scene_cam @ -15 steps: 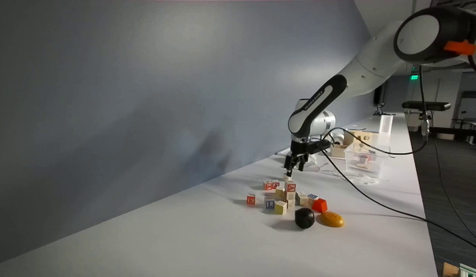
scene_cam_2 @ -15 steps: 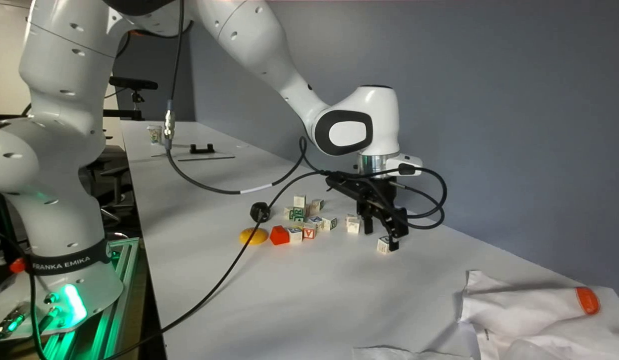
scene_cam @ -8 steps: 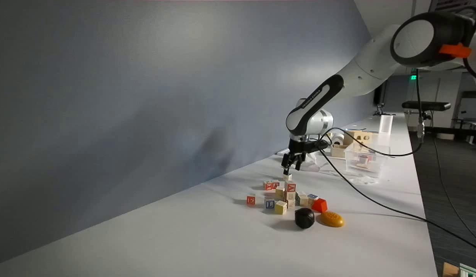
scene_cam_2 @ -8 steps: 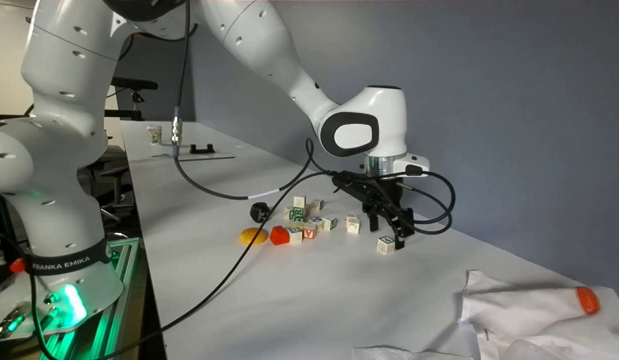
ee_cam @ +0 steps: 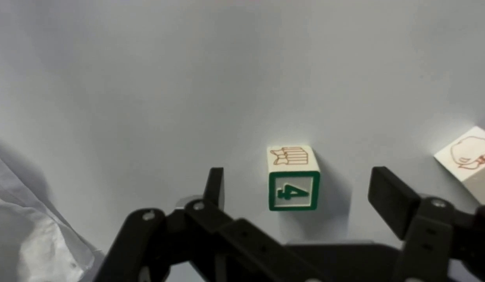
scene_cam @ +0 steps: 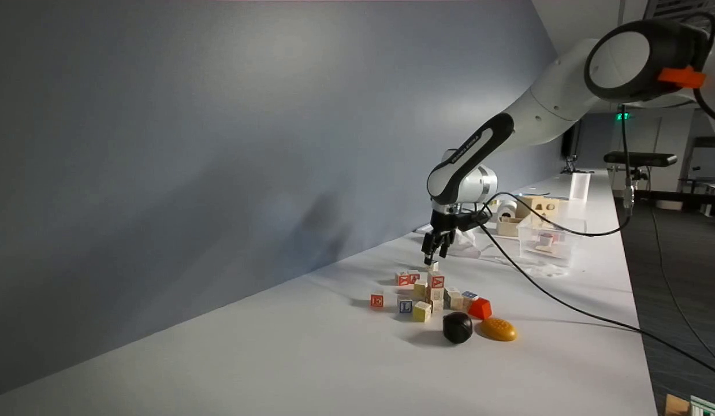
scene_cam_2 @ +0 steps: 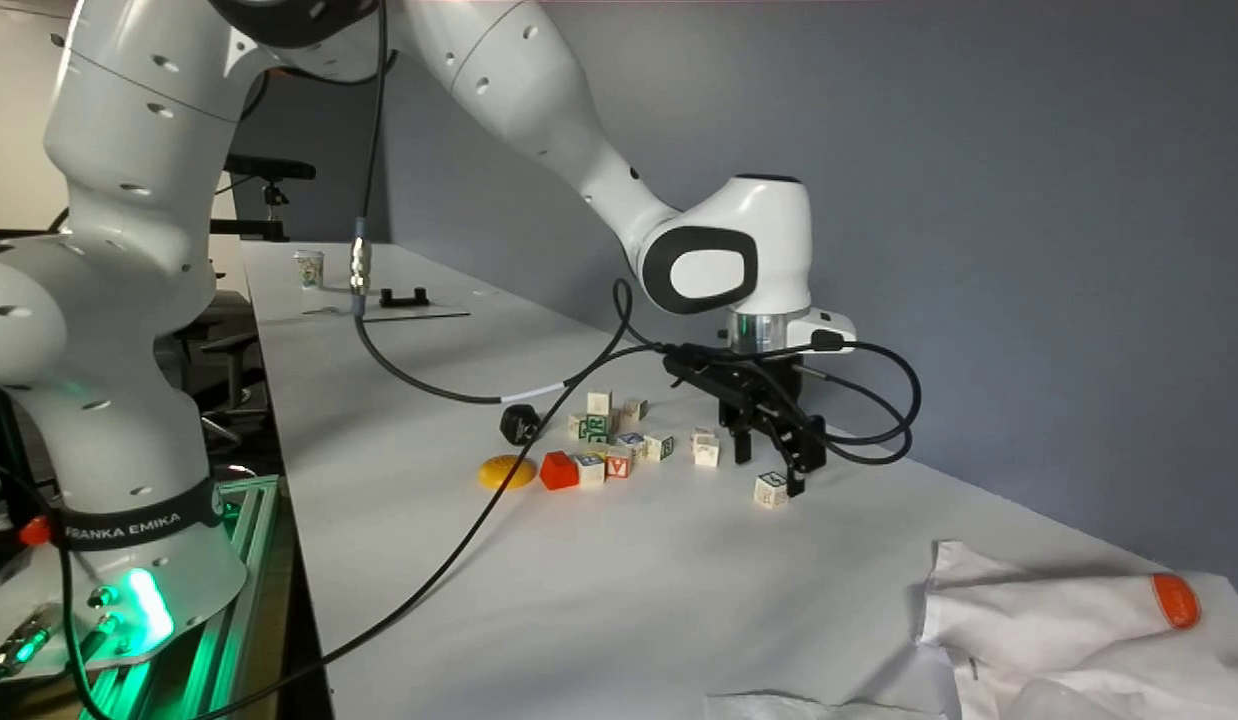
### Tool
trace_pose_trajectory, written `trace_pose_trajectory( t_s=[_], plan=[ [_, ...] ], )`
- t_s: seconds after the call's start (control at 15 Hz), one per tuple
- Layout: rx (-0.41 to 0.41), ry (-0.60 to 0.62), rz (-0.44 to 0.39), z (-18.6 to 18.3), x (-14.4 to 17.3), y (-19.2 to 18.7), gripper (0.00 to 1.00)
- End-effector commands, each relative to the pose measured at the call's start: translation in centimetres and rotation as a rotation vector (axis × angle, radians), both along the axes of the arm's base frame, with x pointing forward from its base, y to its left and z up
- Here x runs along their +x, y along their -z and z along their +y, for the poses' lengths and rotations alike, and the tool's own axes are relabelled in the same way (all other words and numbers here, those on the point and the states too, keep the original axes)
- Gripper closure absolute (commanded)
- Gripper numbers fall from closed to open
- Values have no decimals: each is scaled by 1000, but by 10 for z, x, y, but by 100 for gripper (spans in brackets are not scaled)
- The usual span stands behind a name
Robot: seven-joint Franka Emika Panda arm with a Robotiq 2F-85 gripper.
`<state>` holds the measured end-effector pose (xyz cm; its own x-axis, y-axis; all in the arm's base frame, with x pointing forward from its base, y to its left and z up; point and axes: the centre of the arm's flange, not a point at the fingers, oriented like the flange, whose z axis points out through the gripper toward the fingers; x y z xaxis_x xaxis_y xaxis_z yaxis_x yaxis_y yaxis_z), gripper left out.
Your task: Add one more cube to the stacked up cubes
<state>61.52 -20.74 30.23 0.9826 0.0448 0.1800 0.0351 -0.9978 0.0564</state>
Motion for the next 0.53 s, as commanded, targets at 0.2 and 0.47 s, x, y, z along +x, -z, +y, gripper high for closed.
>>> trace_pose_trajectory(
  t_s=[0.2,0.47],
  plan=[
    [2,-22,22,-4,8,4,21],
    [-3,-20,21,-3,7,8,55]
  ],
)
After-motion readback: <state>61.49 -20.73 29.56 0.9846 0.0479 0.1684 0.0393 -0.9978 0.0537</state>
